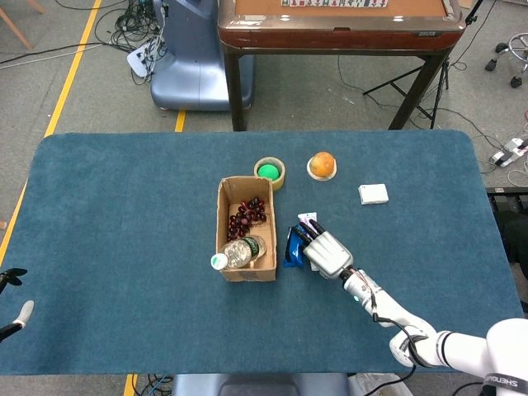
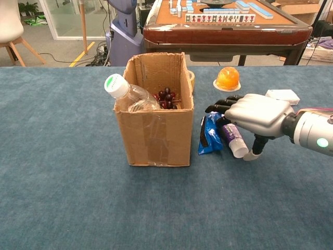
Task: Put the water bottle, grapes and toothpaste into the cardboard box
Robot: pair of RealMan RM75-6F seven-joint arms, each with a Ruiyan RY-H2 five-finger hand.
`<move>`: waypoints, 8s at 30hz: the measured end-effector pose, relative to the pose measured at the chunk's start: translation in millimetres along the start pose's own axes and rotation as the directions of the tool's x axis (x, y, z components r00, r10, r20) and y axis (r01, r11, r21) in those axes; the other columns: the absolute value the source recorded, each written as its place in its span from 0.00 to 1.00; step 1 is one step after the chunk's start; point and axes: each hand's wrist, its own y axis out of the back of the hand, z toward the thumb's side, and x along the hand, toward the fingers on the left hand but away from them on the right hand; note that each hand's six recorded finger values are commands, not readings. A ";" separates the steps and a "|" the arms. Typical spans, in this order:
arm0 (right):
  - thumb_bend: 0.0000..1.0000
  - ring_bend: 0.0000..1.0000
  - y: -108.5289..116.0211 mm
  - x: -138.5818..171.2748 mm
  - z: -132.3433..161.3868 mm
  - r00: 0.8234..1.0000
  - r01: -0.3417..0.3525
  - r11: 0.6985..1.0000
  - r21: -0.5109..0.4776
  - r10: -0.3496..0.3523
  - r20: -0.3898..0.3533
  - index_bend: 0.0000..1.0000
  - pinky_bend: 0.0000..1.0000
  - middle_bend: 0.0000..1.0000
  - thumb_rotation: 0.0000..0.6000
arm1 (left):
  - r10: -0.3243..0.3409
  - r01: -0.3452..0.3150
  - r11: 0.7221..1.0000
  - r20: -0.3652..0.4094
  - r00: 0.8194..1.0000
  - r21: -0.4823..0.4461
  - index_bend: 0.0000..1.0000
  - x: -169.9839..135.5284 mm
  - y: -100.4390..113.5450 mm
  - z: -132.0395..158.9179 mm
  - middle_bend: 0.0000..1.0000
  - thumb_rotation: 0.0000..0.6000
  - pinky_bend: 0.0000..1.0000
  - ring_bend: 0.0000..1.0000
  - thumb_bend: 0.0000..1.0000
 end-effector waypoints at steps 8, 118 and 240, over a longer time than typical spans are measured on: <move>0.06 0.00 -2.3 0.5 -3.3 1.000 -0.009 1.000 0.019 0.008 0.017 0.44 0.09 0.04 1.00 | -0.001 0.001 1.000 0.001 1.000 0.003 0.32 -0.2 -0.4 0.2 0.44 1.00 0.55 0.35 0.28; 0.22 0.00 1.4 -7.8 5.7 0.998 0.016 0.989 0.150 -0.006 -0.069 0.53 0.09 0.06 1.00 | -0.017 0.017 1.000 -0.001 1.000 0.011 0.32 0.1 -5.2 0.9 0.43 1.00 0.55 0.35 0.28; 0.24 0.00 225.2 23.4 -17.0 0.826 0.564 0.824 -0.056 -0.560 0.070 0.61 0.10 0.14 1.00 | -0.044 0.043 0.999 0.003 0.999 0.006 0.32 2.1 -12.8 2.2 0.44 1.00 0.55 0.35 0.28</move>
